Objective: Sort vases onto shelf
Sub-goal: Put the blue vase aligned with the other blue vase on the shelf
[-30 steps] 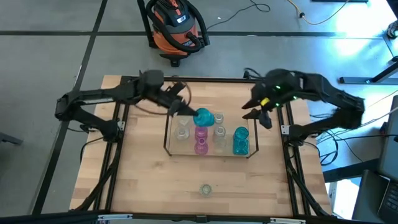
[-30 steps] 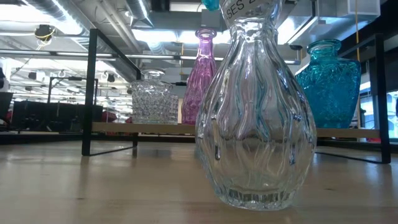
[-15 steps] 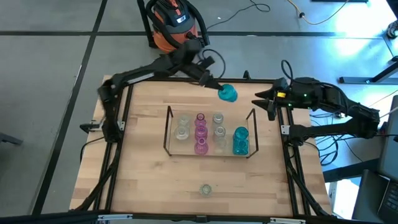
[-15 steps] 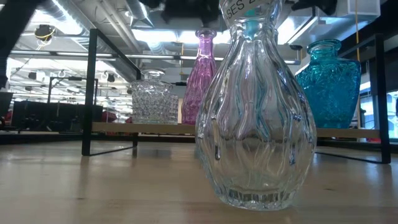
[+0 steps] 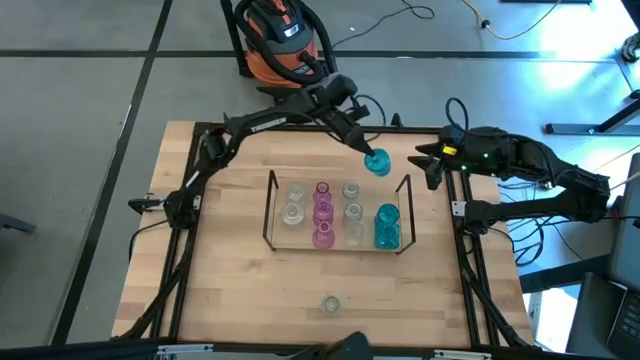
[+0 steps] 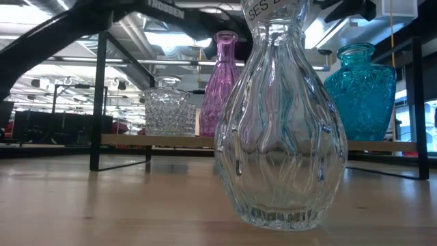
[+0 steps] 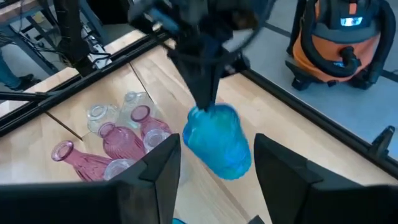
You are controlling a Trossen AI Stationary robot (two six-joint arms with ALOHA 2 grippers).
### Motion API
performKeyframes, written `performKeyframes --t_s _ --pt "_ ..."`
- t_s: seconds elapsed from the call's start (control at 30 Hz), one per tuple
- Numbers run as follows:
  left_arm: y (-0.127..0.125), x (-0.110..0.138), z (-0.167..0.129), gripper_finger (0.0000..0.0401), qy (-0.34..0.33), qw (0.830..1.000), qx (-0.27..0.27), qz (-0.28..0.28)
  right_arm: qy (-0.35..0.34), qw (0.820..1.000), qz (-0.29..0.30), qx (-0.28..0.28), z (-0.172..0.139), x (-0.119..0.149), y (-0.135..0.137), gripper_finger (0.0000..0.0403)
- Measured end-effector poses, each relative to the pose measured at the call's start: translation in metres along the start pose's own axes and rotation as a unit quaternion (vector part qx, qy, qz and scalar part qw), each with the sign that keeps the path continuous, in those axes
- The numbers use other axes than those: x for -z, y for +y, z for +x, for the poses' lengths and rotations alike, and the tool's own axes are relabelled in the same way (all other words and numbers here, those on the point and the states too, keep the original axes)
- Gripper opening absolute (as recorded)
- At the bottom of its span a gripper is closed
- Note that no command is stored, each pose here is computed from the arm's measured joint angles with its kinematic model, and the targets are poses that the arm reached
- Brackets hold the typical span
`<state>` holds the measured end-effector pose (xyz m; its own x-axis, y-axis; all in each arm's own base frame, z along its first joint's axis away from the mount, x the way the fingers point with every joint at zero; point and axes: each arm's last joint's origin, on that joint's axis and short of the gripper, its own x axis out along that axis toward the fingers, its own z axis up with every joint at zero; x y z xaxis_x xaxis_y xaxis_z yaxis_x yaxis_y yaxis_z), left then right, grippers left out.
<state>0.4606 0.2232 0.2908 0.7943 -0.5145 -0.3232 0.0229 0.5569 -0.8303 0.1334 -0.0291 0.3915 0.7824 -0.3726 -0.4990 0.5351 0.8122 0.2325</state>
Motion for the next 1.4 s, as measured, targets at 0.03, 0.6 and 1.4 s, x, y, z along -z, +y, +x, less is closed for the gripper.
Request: performKeyframes --t_s 0.03,0.6,1.4 --pt "0.006 0.002 0.004 0.0 0.007 1.0 0.001 -0.004 0.002 1.0 0.002 0.003 0.0 0.0 0.0 0.0177" --pt "0.052 0.026 0.056 0.0 0.073 0.997 0.017 -0.027 -0.004 0.999 0.039 0.014 0.0 0.0 -0.001 0.0177" --pt "0.05 0.034 0.075 0.0022 0.081 0.997 0.009 0.008 0.01 0.998 0.062 0.021 0.0 0.003 -0.002 0.0177"
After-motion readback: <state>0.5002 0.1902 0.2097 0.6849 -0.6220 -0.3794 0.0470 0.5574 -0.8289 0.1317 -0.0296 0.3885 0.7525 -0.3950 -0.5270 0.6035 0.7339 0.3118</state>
